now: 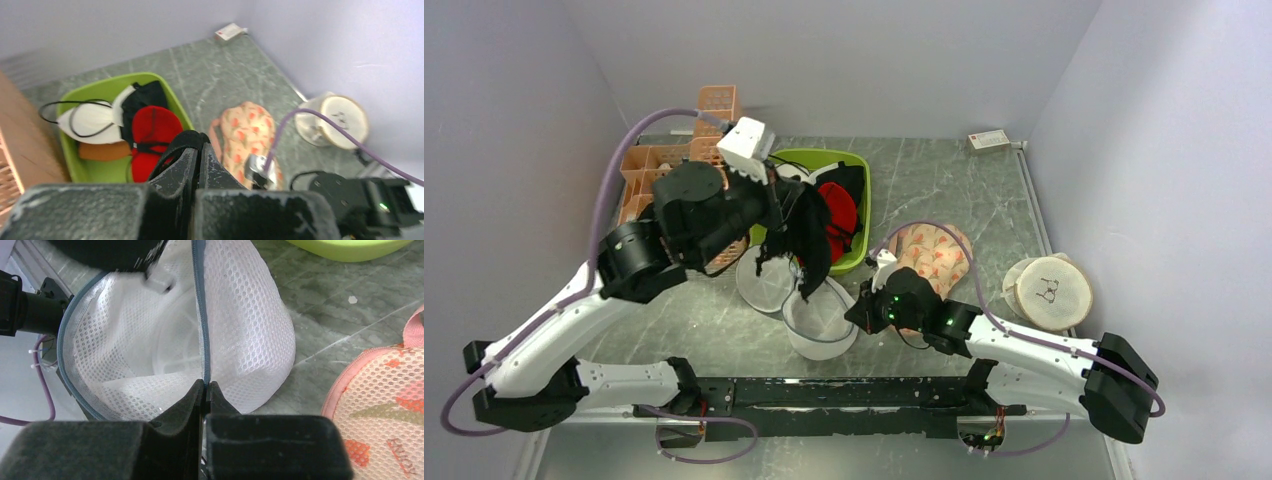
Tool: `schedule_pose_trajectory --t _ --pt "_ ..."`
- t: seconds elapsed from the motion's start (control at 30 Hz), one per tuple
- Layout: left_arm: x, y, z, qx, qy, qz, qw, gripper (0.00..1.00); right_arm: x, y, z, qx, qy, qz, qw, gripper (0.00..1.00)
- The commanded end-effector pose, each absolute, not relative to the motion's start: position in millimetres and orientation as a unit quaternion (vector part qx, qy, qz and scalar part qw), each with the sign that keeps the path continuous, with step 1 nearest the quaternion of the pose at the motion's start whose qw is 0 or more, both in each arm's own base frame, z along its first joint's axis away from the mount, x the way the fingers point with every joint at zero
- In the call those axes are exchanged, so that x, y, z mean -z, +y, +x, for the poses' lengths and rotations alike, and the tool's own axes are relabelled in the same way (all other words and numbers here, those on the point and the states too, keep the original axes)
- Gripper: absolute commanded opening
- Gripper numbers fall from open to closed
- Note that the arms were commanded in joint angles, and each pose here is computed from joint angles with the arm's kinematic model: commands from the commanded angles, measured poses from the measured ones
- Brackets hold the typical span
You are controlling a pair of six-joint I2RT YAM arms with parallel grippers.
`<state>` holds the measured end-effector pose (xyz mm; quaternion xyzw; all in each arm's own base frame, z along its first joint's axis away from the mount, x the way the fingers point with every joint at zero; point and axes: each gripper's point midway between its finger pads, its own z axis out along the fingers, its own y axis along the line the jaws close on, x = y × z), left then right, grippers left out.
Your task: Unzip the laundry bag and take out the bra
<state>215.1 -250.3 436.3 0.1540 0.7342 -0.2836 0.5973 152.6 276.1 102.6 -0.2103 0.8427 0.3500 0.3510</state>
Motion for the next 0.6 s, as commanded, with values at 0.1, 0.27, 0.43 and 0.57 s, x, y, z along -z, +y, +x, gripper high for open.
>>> schedule_pose_trajectory --t 0.1,0.27,0.43,0.57 --pt "-473 -246 262 0.186 0.707 0.140 0.668 0.07 -104 283 148 -0.368 0.835 -0.214 0.348 0.00" --pt "-491 -254 292 0.227 0.688 0.115 0.679 0.07 -104 280 150 -0.364 0.836 -0.212 0.352 0.00" --pt "-484 -247 320 0.204 0.688 0.085 0.691 0.07 -105 279 149 -0.361 0.837 -0.215 0.350 0.00" --pt "-448 -252 344 0.201 0.717 0.103 0.660 0.07 -107 276 148 -0.366 0.834 -0.211 0.356 0.00"
